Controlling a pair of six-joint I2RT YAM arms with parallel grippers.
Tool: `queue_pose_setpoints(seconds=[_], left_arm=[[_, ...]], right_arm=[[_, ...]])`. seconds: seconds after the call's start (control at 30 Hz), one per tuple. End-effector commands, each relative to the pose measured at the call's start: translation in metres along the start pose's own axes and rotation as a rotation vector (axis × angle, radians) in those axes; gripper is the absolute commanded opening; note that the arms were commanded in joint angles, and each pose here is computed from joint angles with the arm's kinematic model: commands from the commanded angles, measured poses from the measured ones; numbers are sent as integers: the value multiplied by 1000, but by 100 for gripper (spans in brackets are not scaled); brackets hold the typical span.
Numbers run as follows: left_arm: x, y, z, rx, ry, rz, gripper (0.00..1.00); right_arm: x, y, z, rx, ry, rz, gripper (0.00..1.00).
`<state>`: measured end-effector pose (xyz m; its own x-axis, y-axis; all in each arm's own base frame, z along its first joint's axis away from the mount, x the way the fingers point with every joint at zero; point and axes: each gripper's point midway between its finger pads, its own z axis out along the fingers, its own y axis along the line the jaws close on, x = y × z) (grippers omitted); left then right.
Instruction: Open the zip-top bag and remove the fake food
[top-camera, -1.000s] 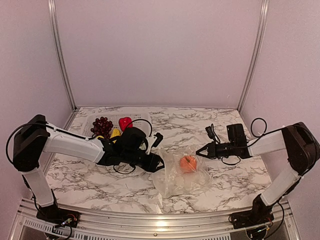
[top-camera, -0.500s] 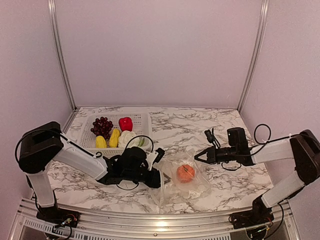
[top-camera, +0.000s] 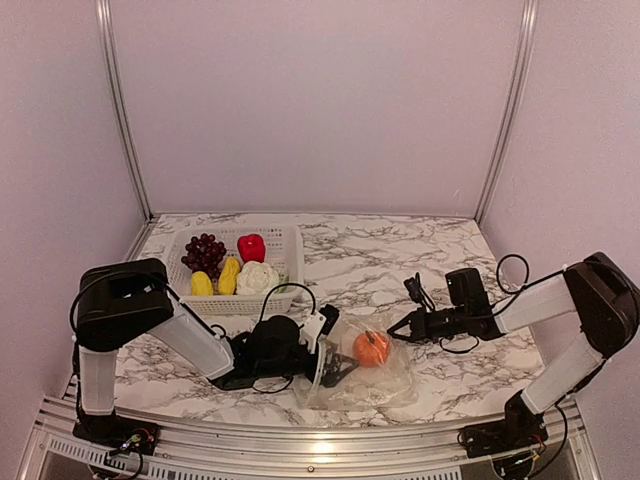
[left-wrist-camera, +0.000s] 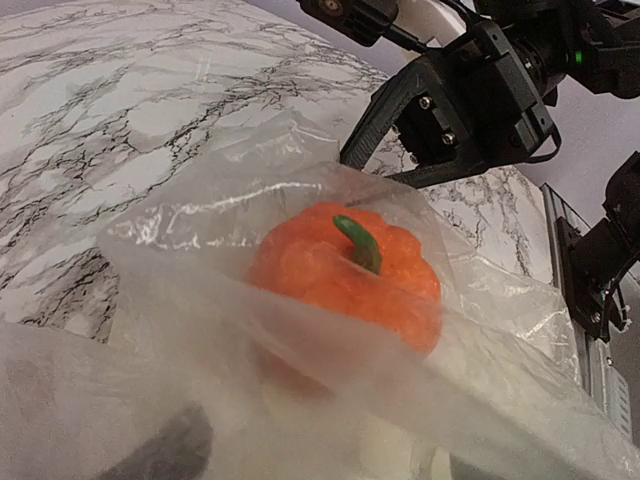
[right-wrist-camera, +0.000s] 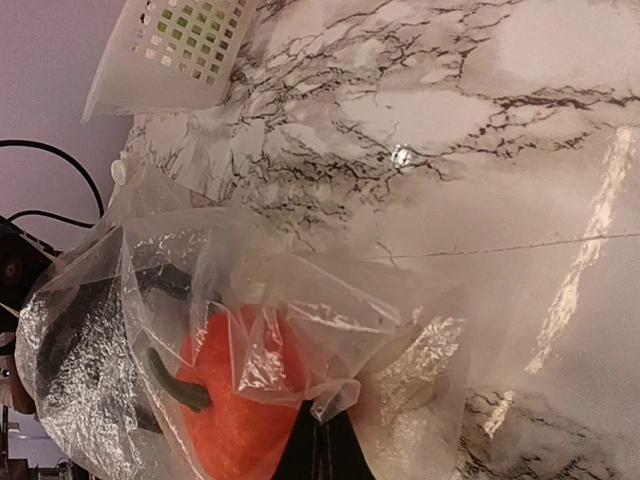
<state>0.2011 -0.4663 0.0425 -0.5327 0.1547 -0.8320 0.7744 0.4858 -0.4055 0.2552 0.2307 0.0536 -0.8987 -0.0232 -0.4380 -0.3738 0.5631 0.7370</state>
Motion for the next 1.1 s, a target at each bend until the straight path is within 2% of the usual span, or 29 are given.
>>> queue_pose_setpoints(seconds=[0.0,0.27,0.4,0.5,0.77,1.07], left_arm=[[-9,-13,13,11,-55,144,85],[5,-15,33,4,0,258,98],[12,-7,40,-33,28,275,99],[13,-4,36,-46,33,278,95],[4,-5,-2,-66,29,303,73],[6,2,-39,-97,25,279,69]], right_arm=[[12,2,12,9,27,4,0],[24,16,29,-9,61,-6,0],[31,24,37,-27,84,-12,0],[27,23,36,-14,73,-19,0],[5,8,18,67,-4,1,0],[-35,1,-26,113,-172,-5,0]])
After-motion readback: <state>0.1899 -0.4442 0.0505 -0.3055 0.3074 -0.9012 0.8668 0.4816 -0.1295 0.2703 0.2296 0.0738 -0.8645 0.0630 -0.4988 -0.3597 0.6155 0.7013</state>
